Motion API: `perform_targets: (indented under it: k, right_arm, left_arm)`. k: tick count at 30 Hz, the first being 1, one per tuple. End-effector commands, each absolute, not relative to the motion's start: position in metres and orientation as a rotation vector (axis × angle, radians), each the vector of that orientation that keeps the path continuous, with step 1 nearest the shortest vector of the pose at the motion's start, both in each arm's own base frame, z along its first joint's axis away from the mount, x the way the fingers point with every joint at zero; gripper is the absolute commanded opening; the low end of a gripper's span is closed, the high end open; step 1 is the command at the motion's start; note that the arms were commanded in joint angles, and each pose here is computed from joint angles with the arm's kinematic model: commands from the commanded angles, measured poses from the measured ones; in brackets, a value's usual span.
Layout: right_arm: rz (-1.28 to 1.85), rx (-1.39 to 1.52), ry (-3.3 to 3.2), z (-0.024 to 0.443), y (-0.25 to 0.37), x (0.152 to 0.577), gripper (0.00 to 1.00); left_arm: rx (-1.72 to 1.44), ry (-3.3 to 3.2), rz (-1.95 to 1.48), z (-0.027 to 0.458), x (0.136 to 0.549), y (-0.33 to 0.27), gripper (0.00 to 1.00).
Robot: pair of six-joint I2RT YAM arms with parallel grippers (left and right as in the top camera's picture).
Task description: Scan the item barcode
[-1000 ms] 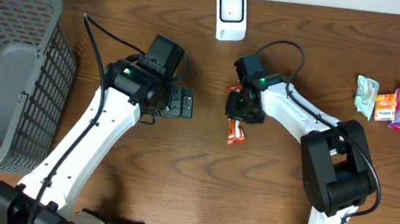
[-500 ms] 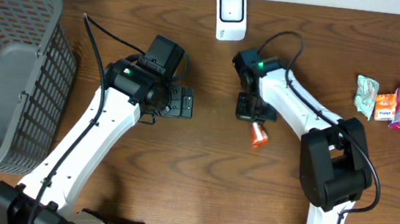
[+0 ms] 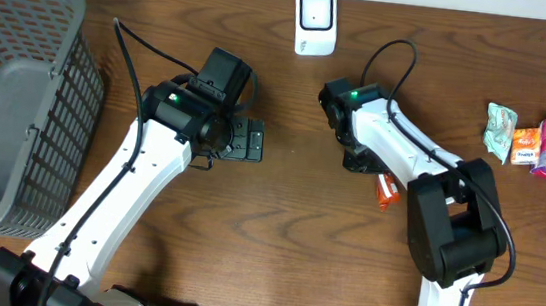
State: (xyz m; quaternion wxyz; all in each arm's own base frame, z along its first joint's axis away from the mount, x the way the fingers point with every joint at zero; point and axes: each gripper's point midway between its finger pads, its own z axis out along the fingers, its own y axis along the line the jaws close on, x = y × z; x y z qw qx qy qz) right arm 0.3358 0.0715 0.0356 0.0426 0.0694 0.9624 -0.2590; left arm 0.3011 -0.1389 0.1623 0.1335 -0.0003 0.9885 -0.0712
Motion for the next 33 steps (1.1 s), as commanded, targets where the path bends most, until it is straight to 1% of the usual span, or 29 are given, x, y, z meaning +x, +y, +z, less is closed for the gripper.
perform_targets:
  k: [1, 2, 3, 4, 5, 6, 10, 14, 16, 17, 18, 19, 20, 22, 23, 26, 30, 31, 33]
  right_arm:
    - [-0.730, 0.234, 2.942, 0.028, 0.086, 0.336, 0.08]
    - [-0.665, 0.239, 2.962, 0.025, 0.095, 0.336, 0.13]
    - [-0.606, 0.236, 2.972, 0.022, 0.104, 0.338, 0.20]
    - [-0.562, 0.227, 2.978, 0.020, 0.112, 0.339, 0.30]
    - [-0.539, 0.221, 2.979, 0.019, 0.115, 0.340, 0.35]
    - [-0.511, 0.218, 2.982, 0.019, 0.120, 0.342, 0.36]
    - [-0.371, 0.236, 3.002, 0.028, 0.138, 0.350, 0.34]
    - [-0.317, 0.280, 2.968, 0.056, 0.138, 0.369, 0.33]
    - [-0.302, 0.313, 2.951, 0.072, 0.133, 0.379, 0.35]
    - [-0.295, 0.315, 2.946, 0.080, 0.129, 0.384, 0.39]
    - [-0.288, 0.313, 2.942, 0.089, 0.122, 0.390, 0.52]
    - [-0.287, 0.316, 2.940, 0.095, 0.116, 0.394, 0.60]
    - [-0.288, 0.315, 2.938, 0.100, 0.110, 0.397, 0.74]
    - [-0.291, 0.316, 2.936, 0.107, 0.095, 0.403, 0.96]
    - [-0.292, 0.321, 2.934, 0.109, 0.088, 0.406, 0.99]
    - [-0.274, 0.400, 2.940, 0.108, 0.067, 0.410, 0.99]
    - [-0.199, 0.469, 2.989, 0.105, 0.057, 0.405, 0.99]
    - [-0.160, 0.456, 3.017, 0.104, 0.060, 0.401, 0.99]
    - [-0.047, 0.328, 3.090, 0.101, 0.073, 0.393, 0.99]
  left_arm:
    - [0.016, 2.871, -0.187, 0.160, 0.301, -0.137, 1.00]
    - [0.016, 2.871, -0.188, 0.160, 0.301, -0.138, 1.00]
    - [0.016, 2.871, -0.188, 0.160, 0.301, -0.138, 1.00]
    - [0.016, 2.871, -0.188, 0.160, 0.301, -0.138, 1.00]
    - [0.016, 2.871, -0.187, 0.160, 0.301, -0.137, 1.00]
    - [0.016, 2.871, -0.187, 0.160, 0.301, -0.137, 1.00]
    - [0.016, 2.871, -0.188, 0.160, 0.301, -0.138, 1.00]
    - [0.016, 2.871, -0.187, 0.160, 0.301, -0.137, 1.00]
    - [0.016, 2.871, -0.187, 0.160, 0.301, -0.137, 1.00]
    - [0.016, 2.871, -0.188, 0.160, 0.301, -0.138, 1.00]
    - [0.016, 2.871, -0.188, 0.160, 0.301, -0.138, 1.00]
    - [0.016, 2.871, -0.188, 0.160, 0.301, -0.138, 1.00]
    - [0.016, 2.871, -0.187, 0.160, 0.301, -0.137, 1.00]
    - [0.016, 2.871, -0.187, 0.160, 0.301, -0.137, 1.00]
    - [0.016, 2.871, -0.187, 0.160, 0.301, -0.137, 1.00]
    - [0.016, 2.871, -0.187, 0.160, 0.301, -0.137, 1.00]
    - [0.016, 2.871, -0.187, 0.160, 0.301, -0.137, 1.00]
    - [0.016, 2.871, -0.188, 0.160, 0.301, -0.138, 1.00]
    - [0.016, 2.871, -0.188, 0.160, 0.301, -0.138, 1.00]
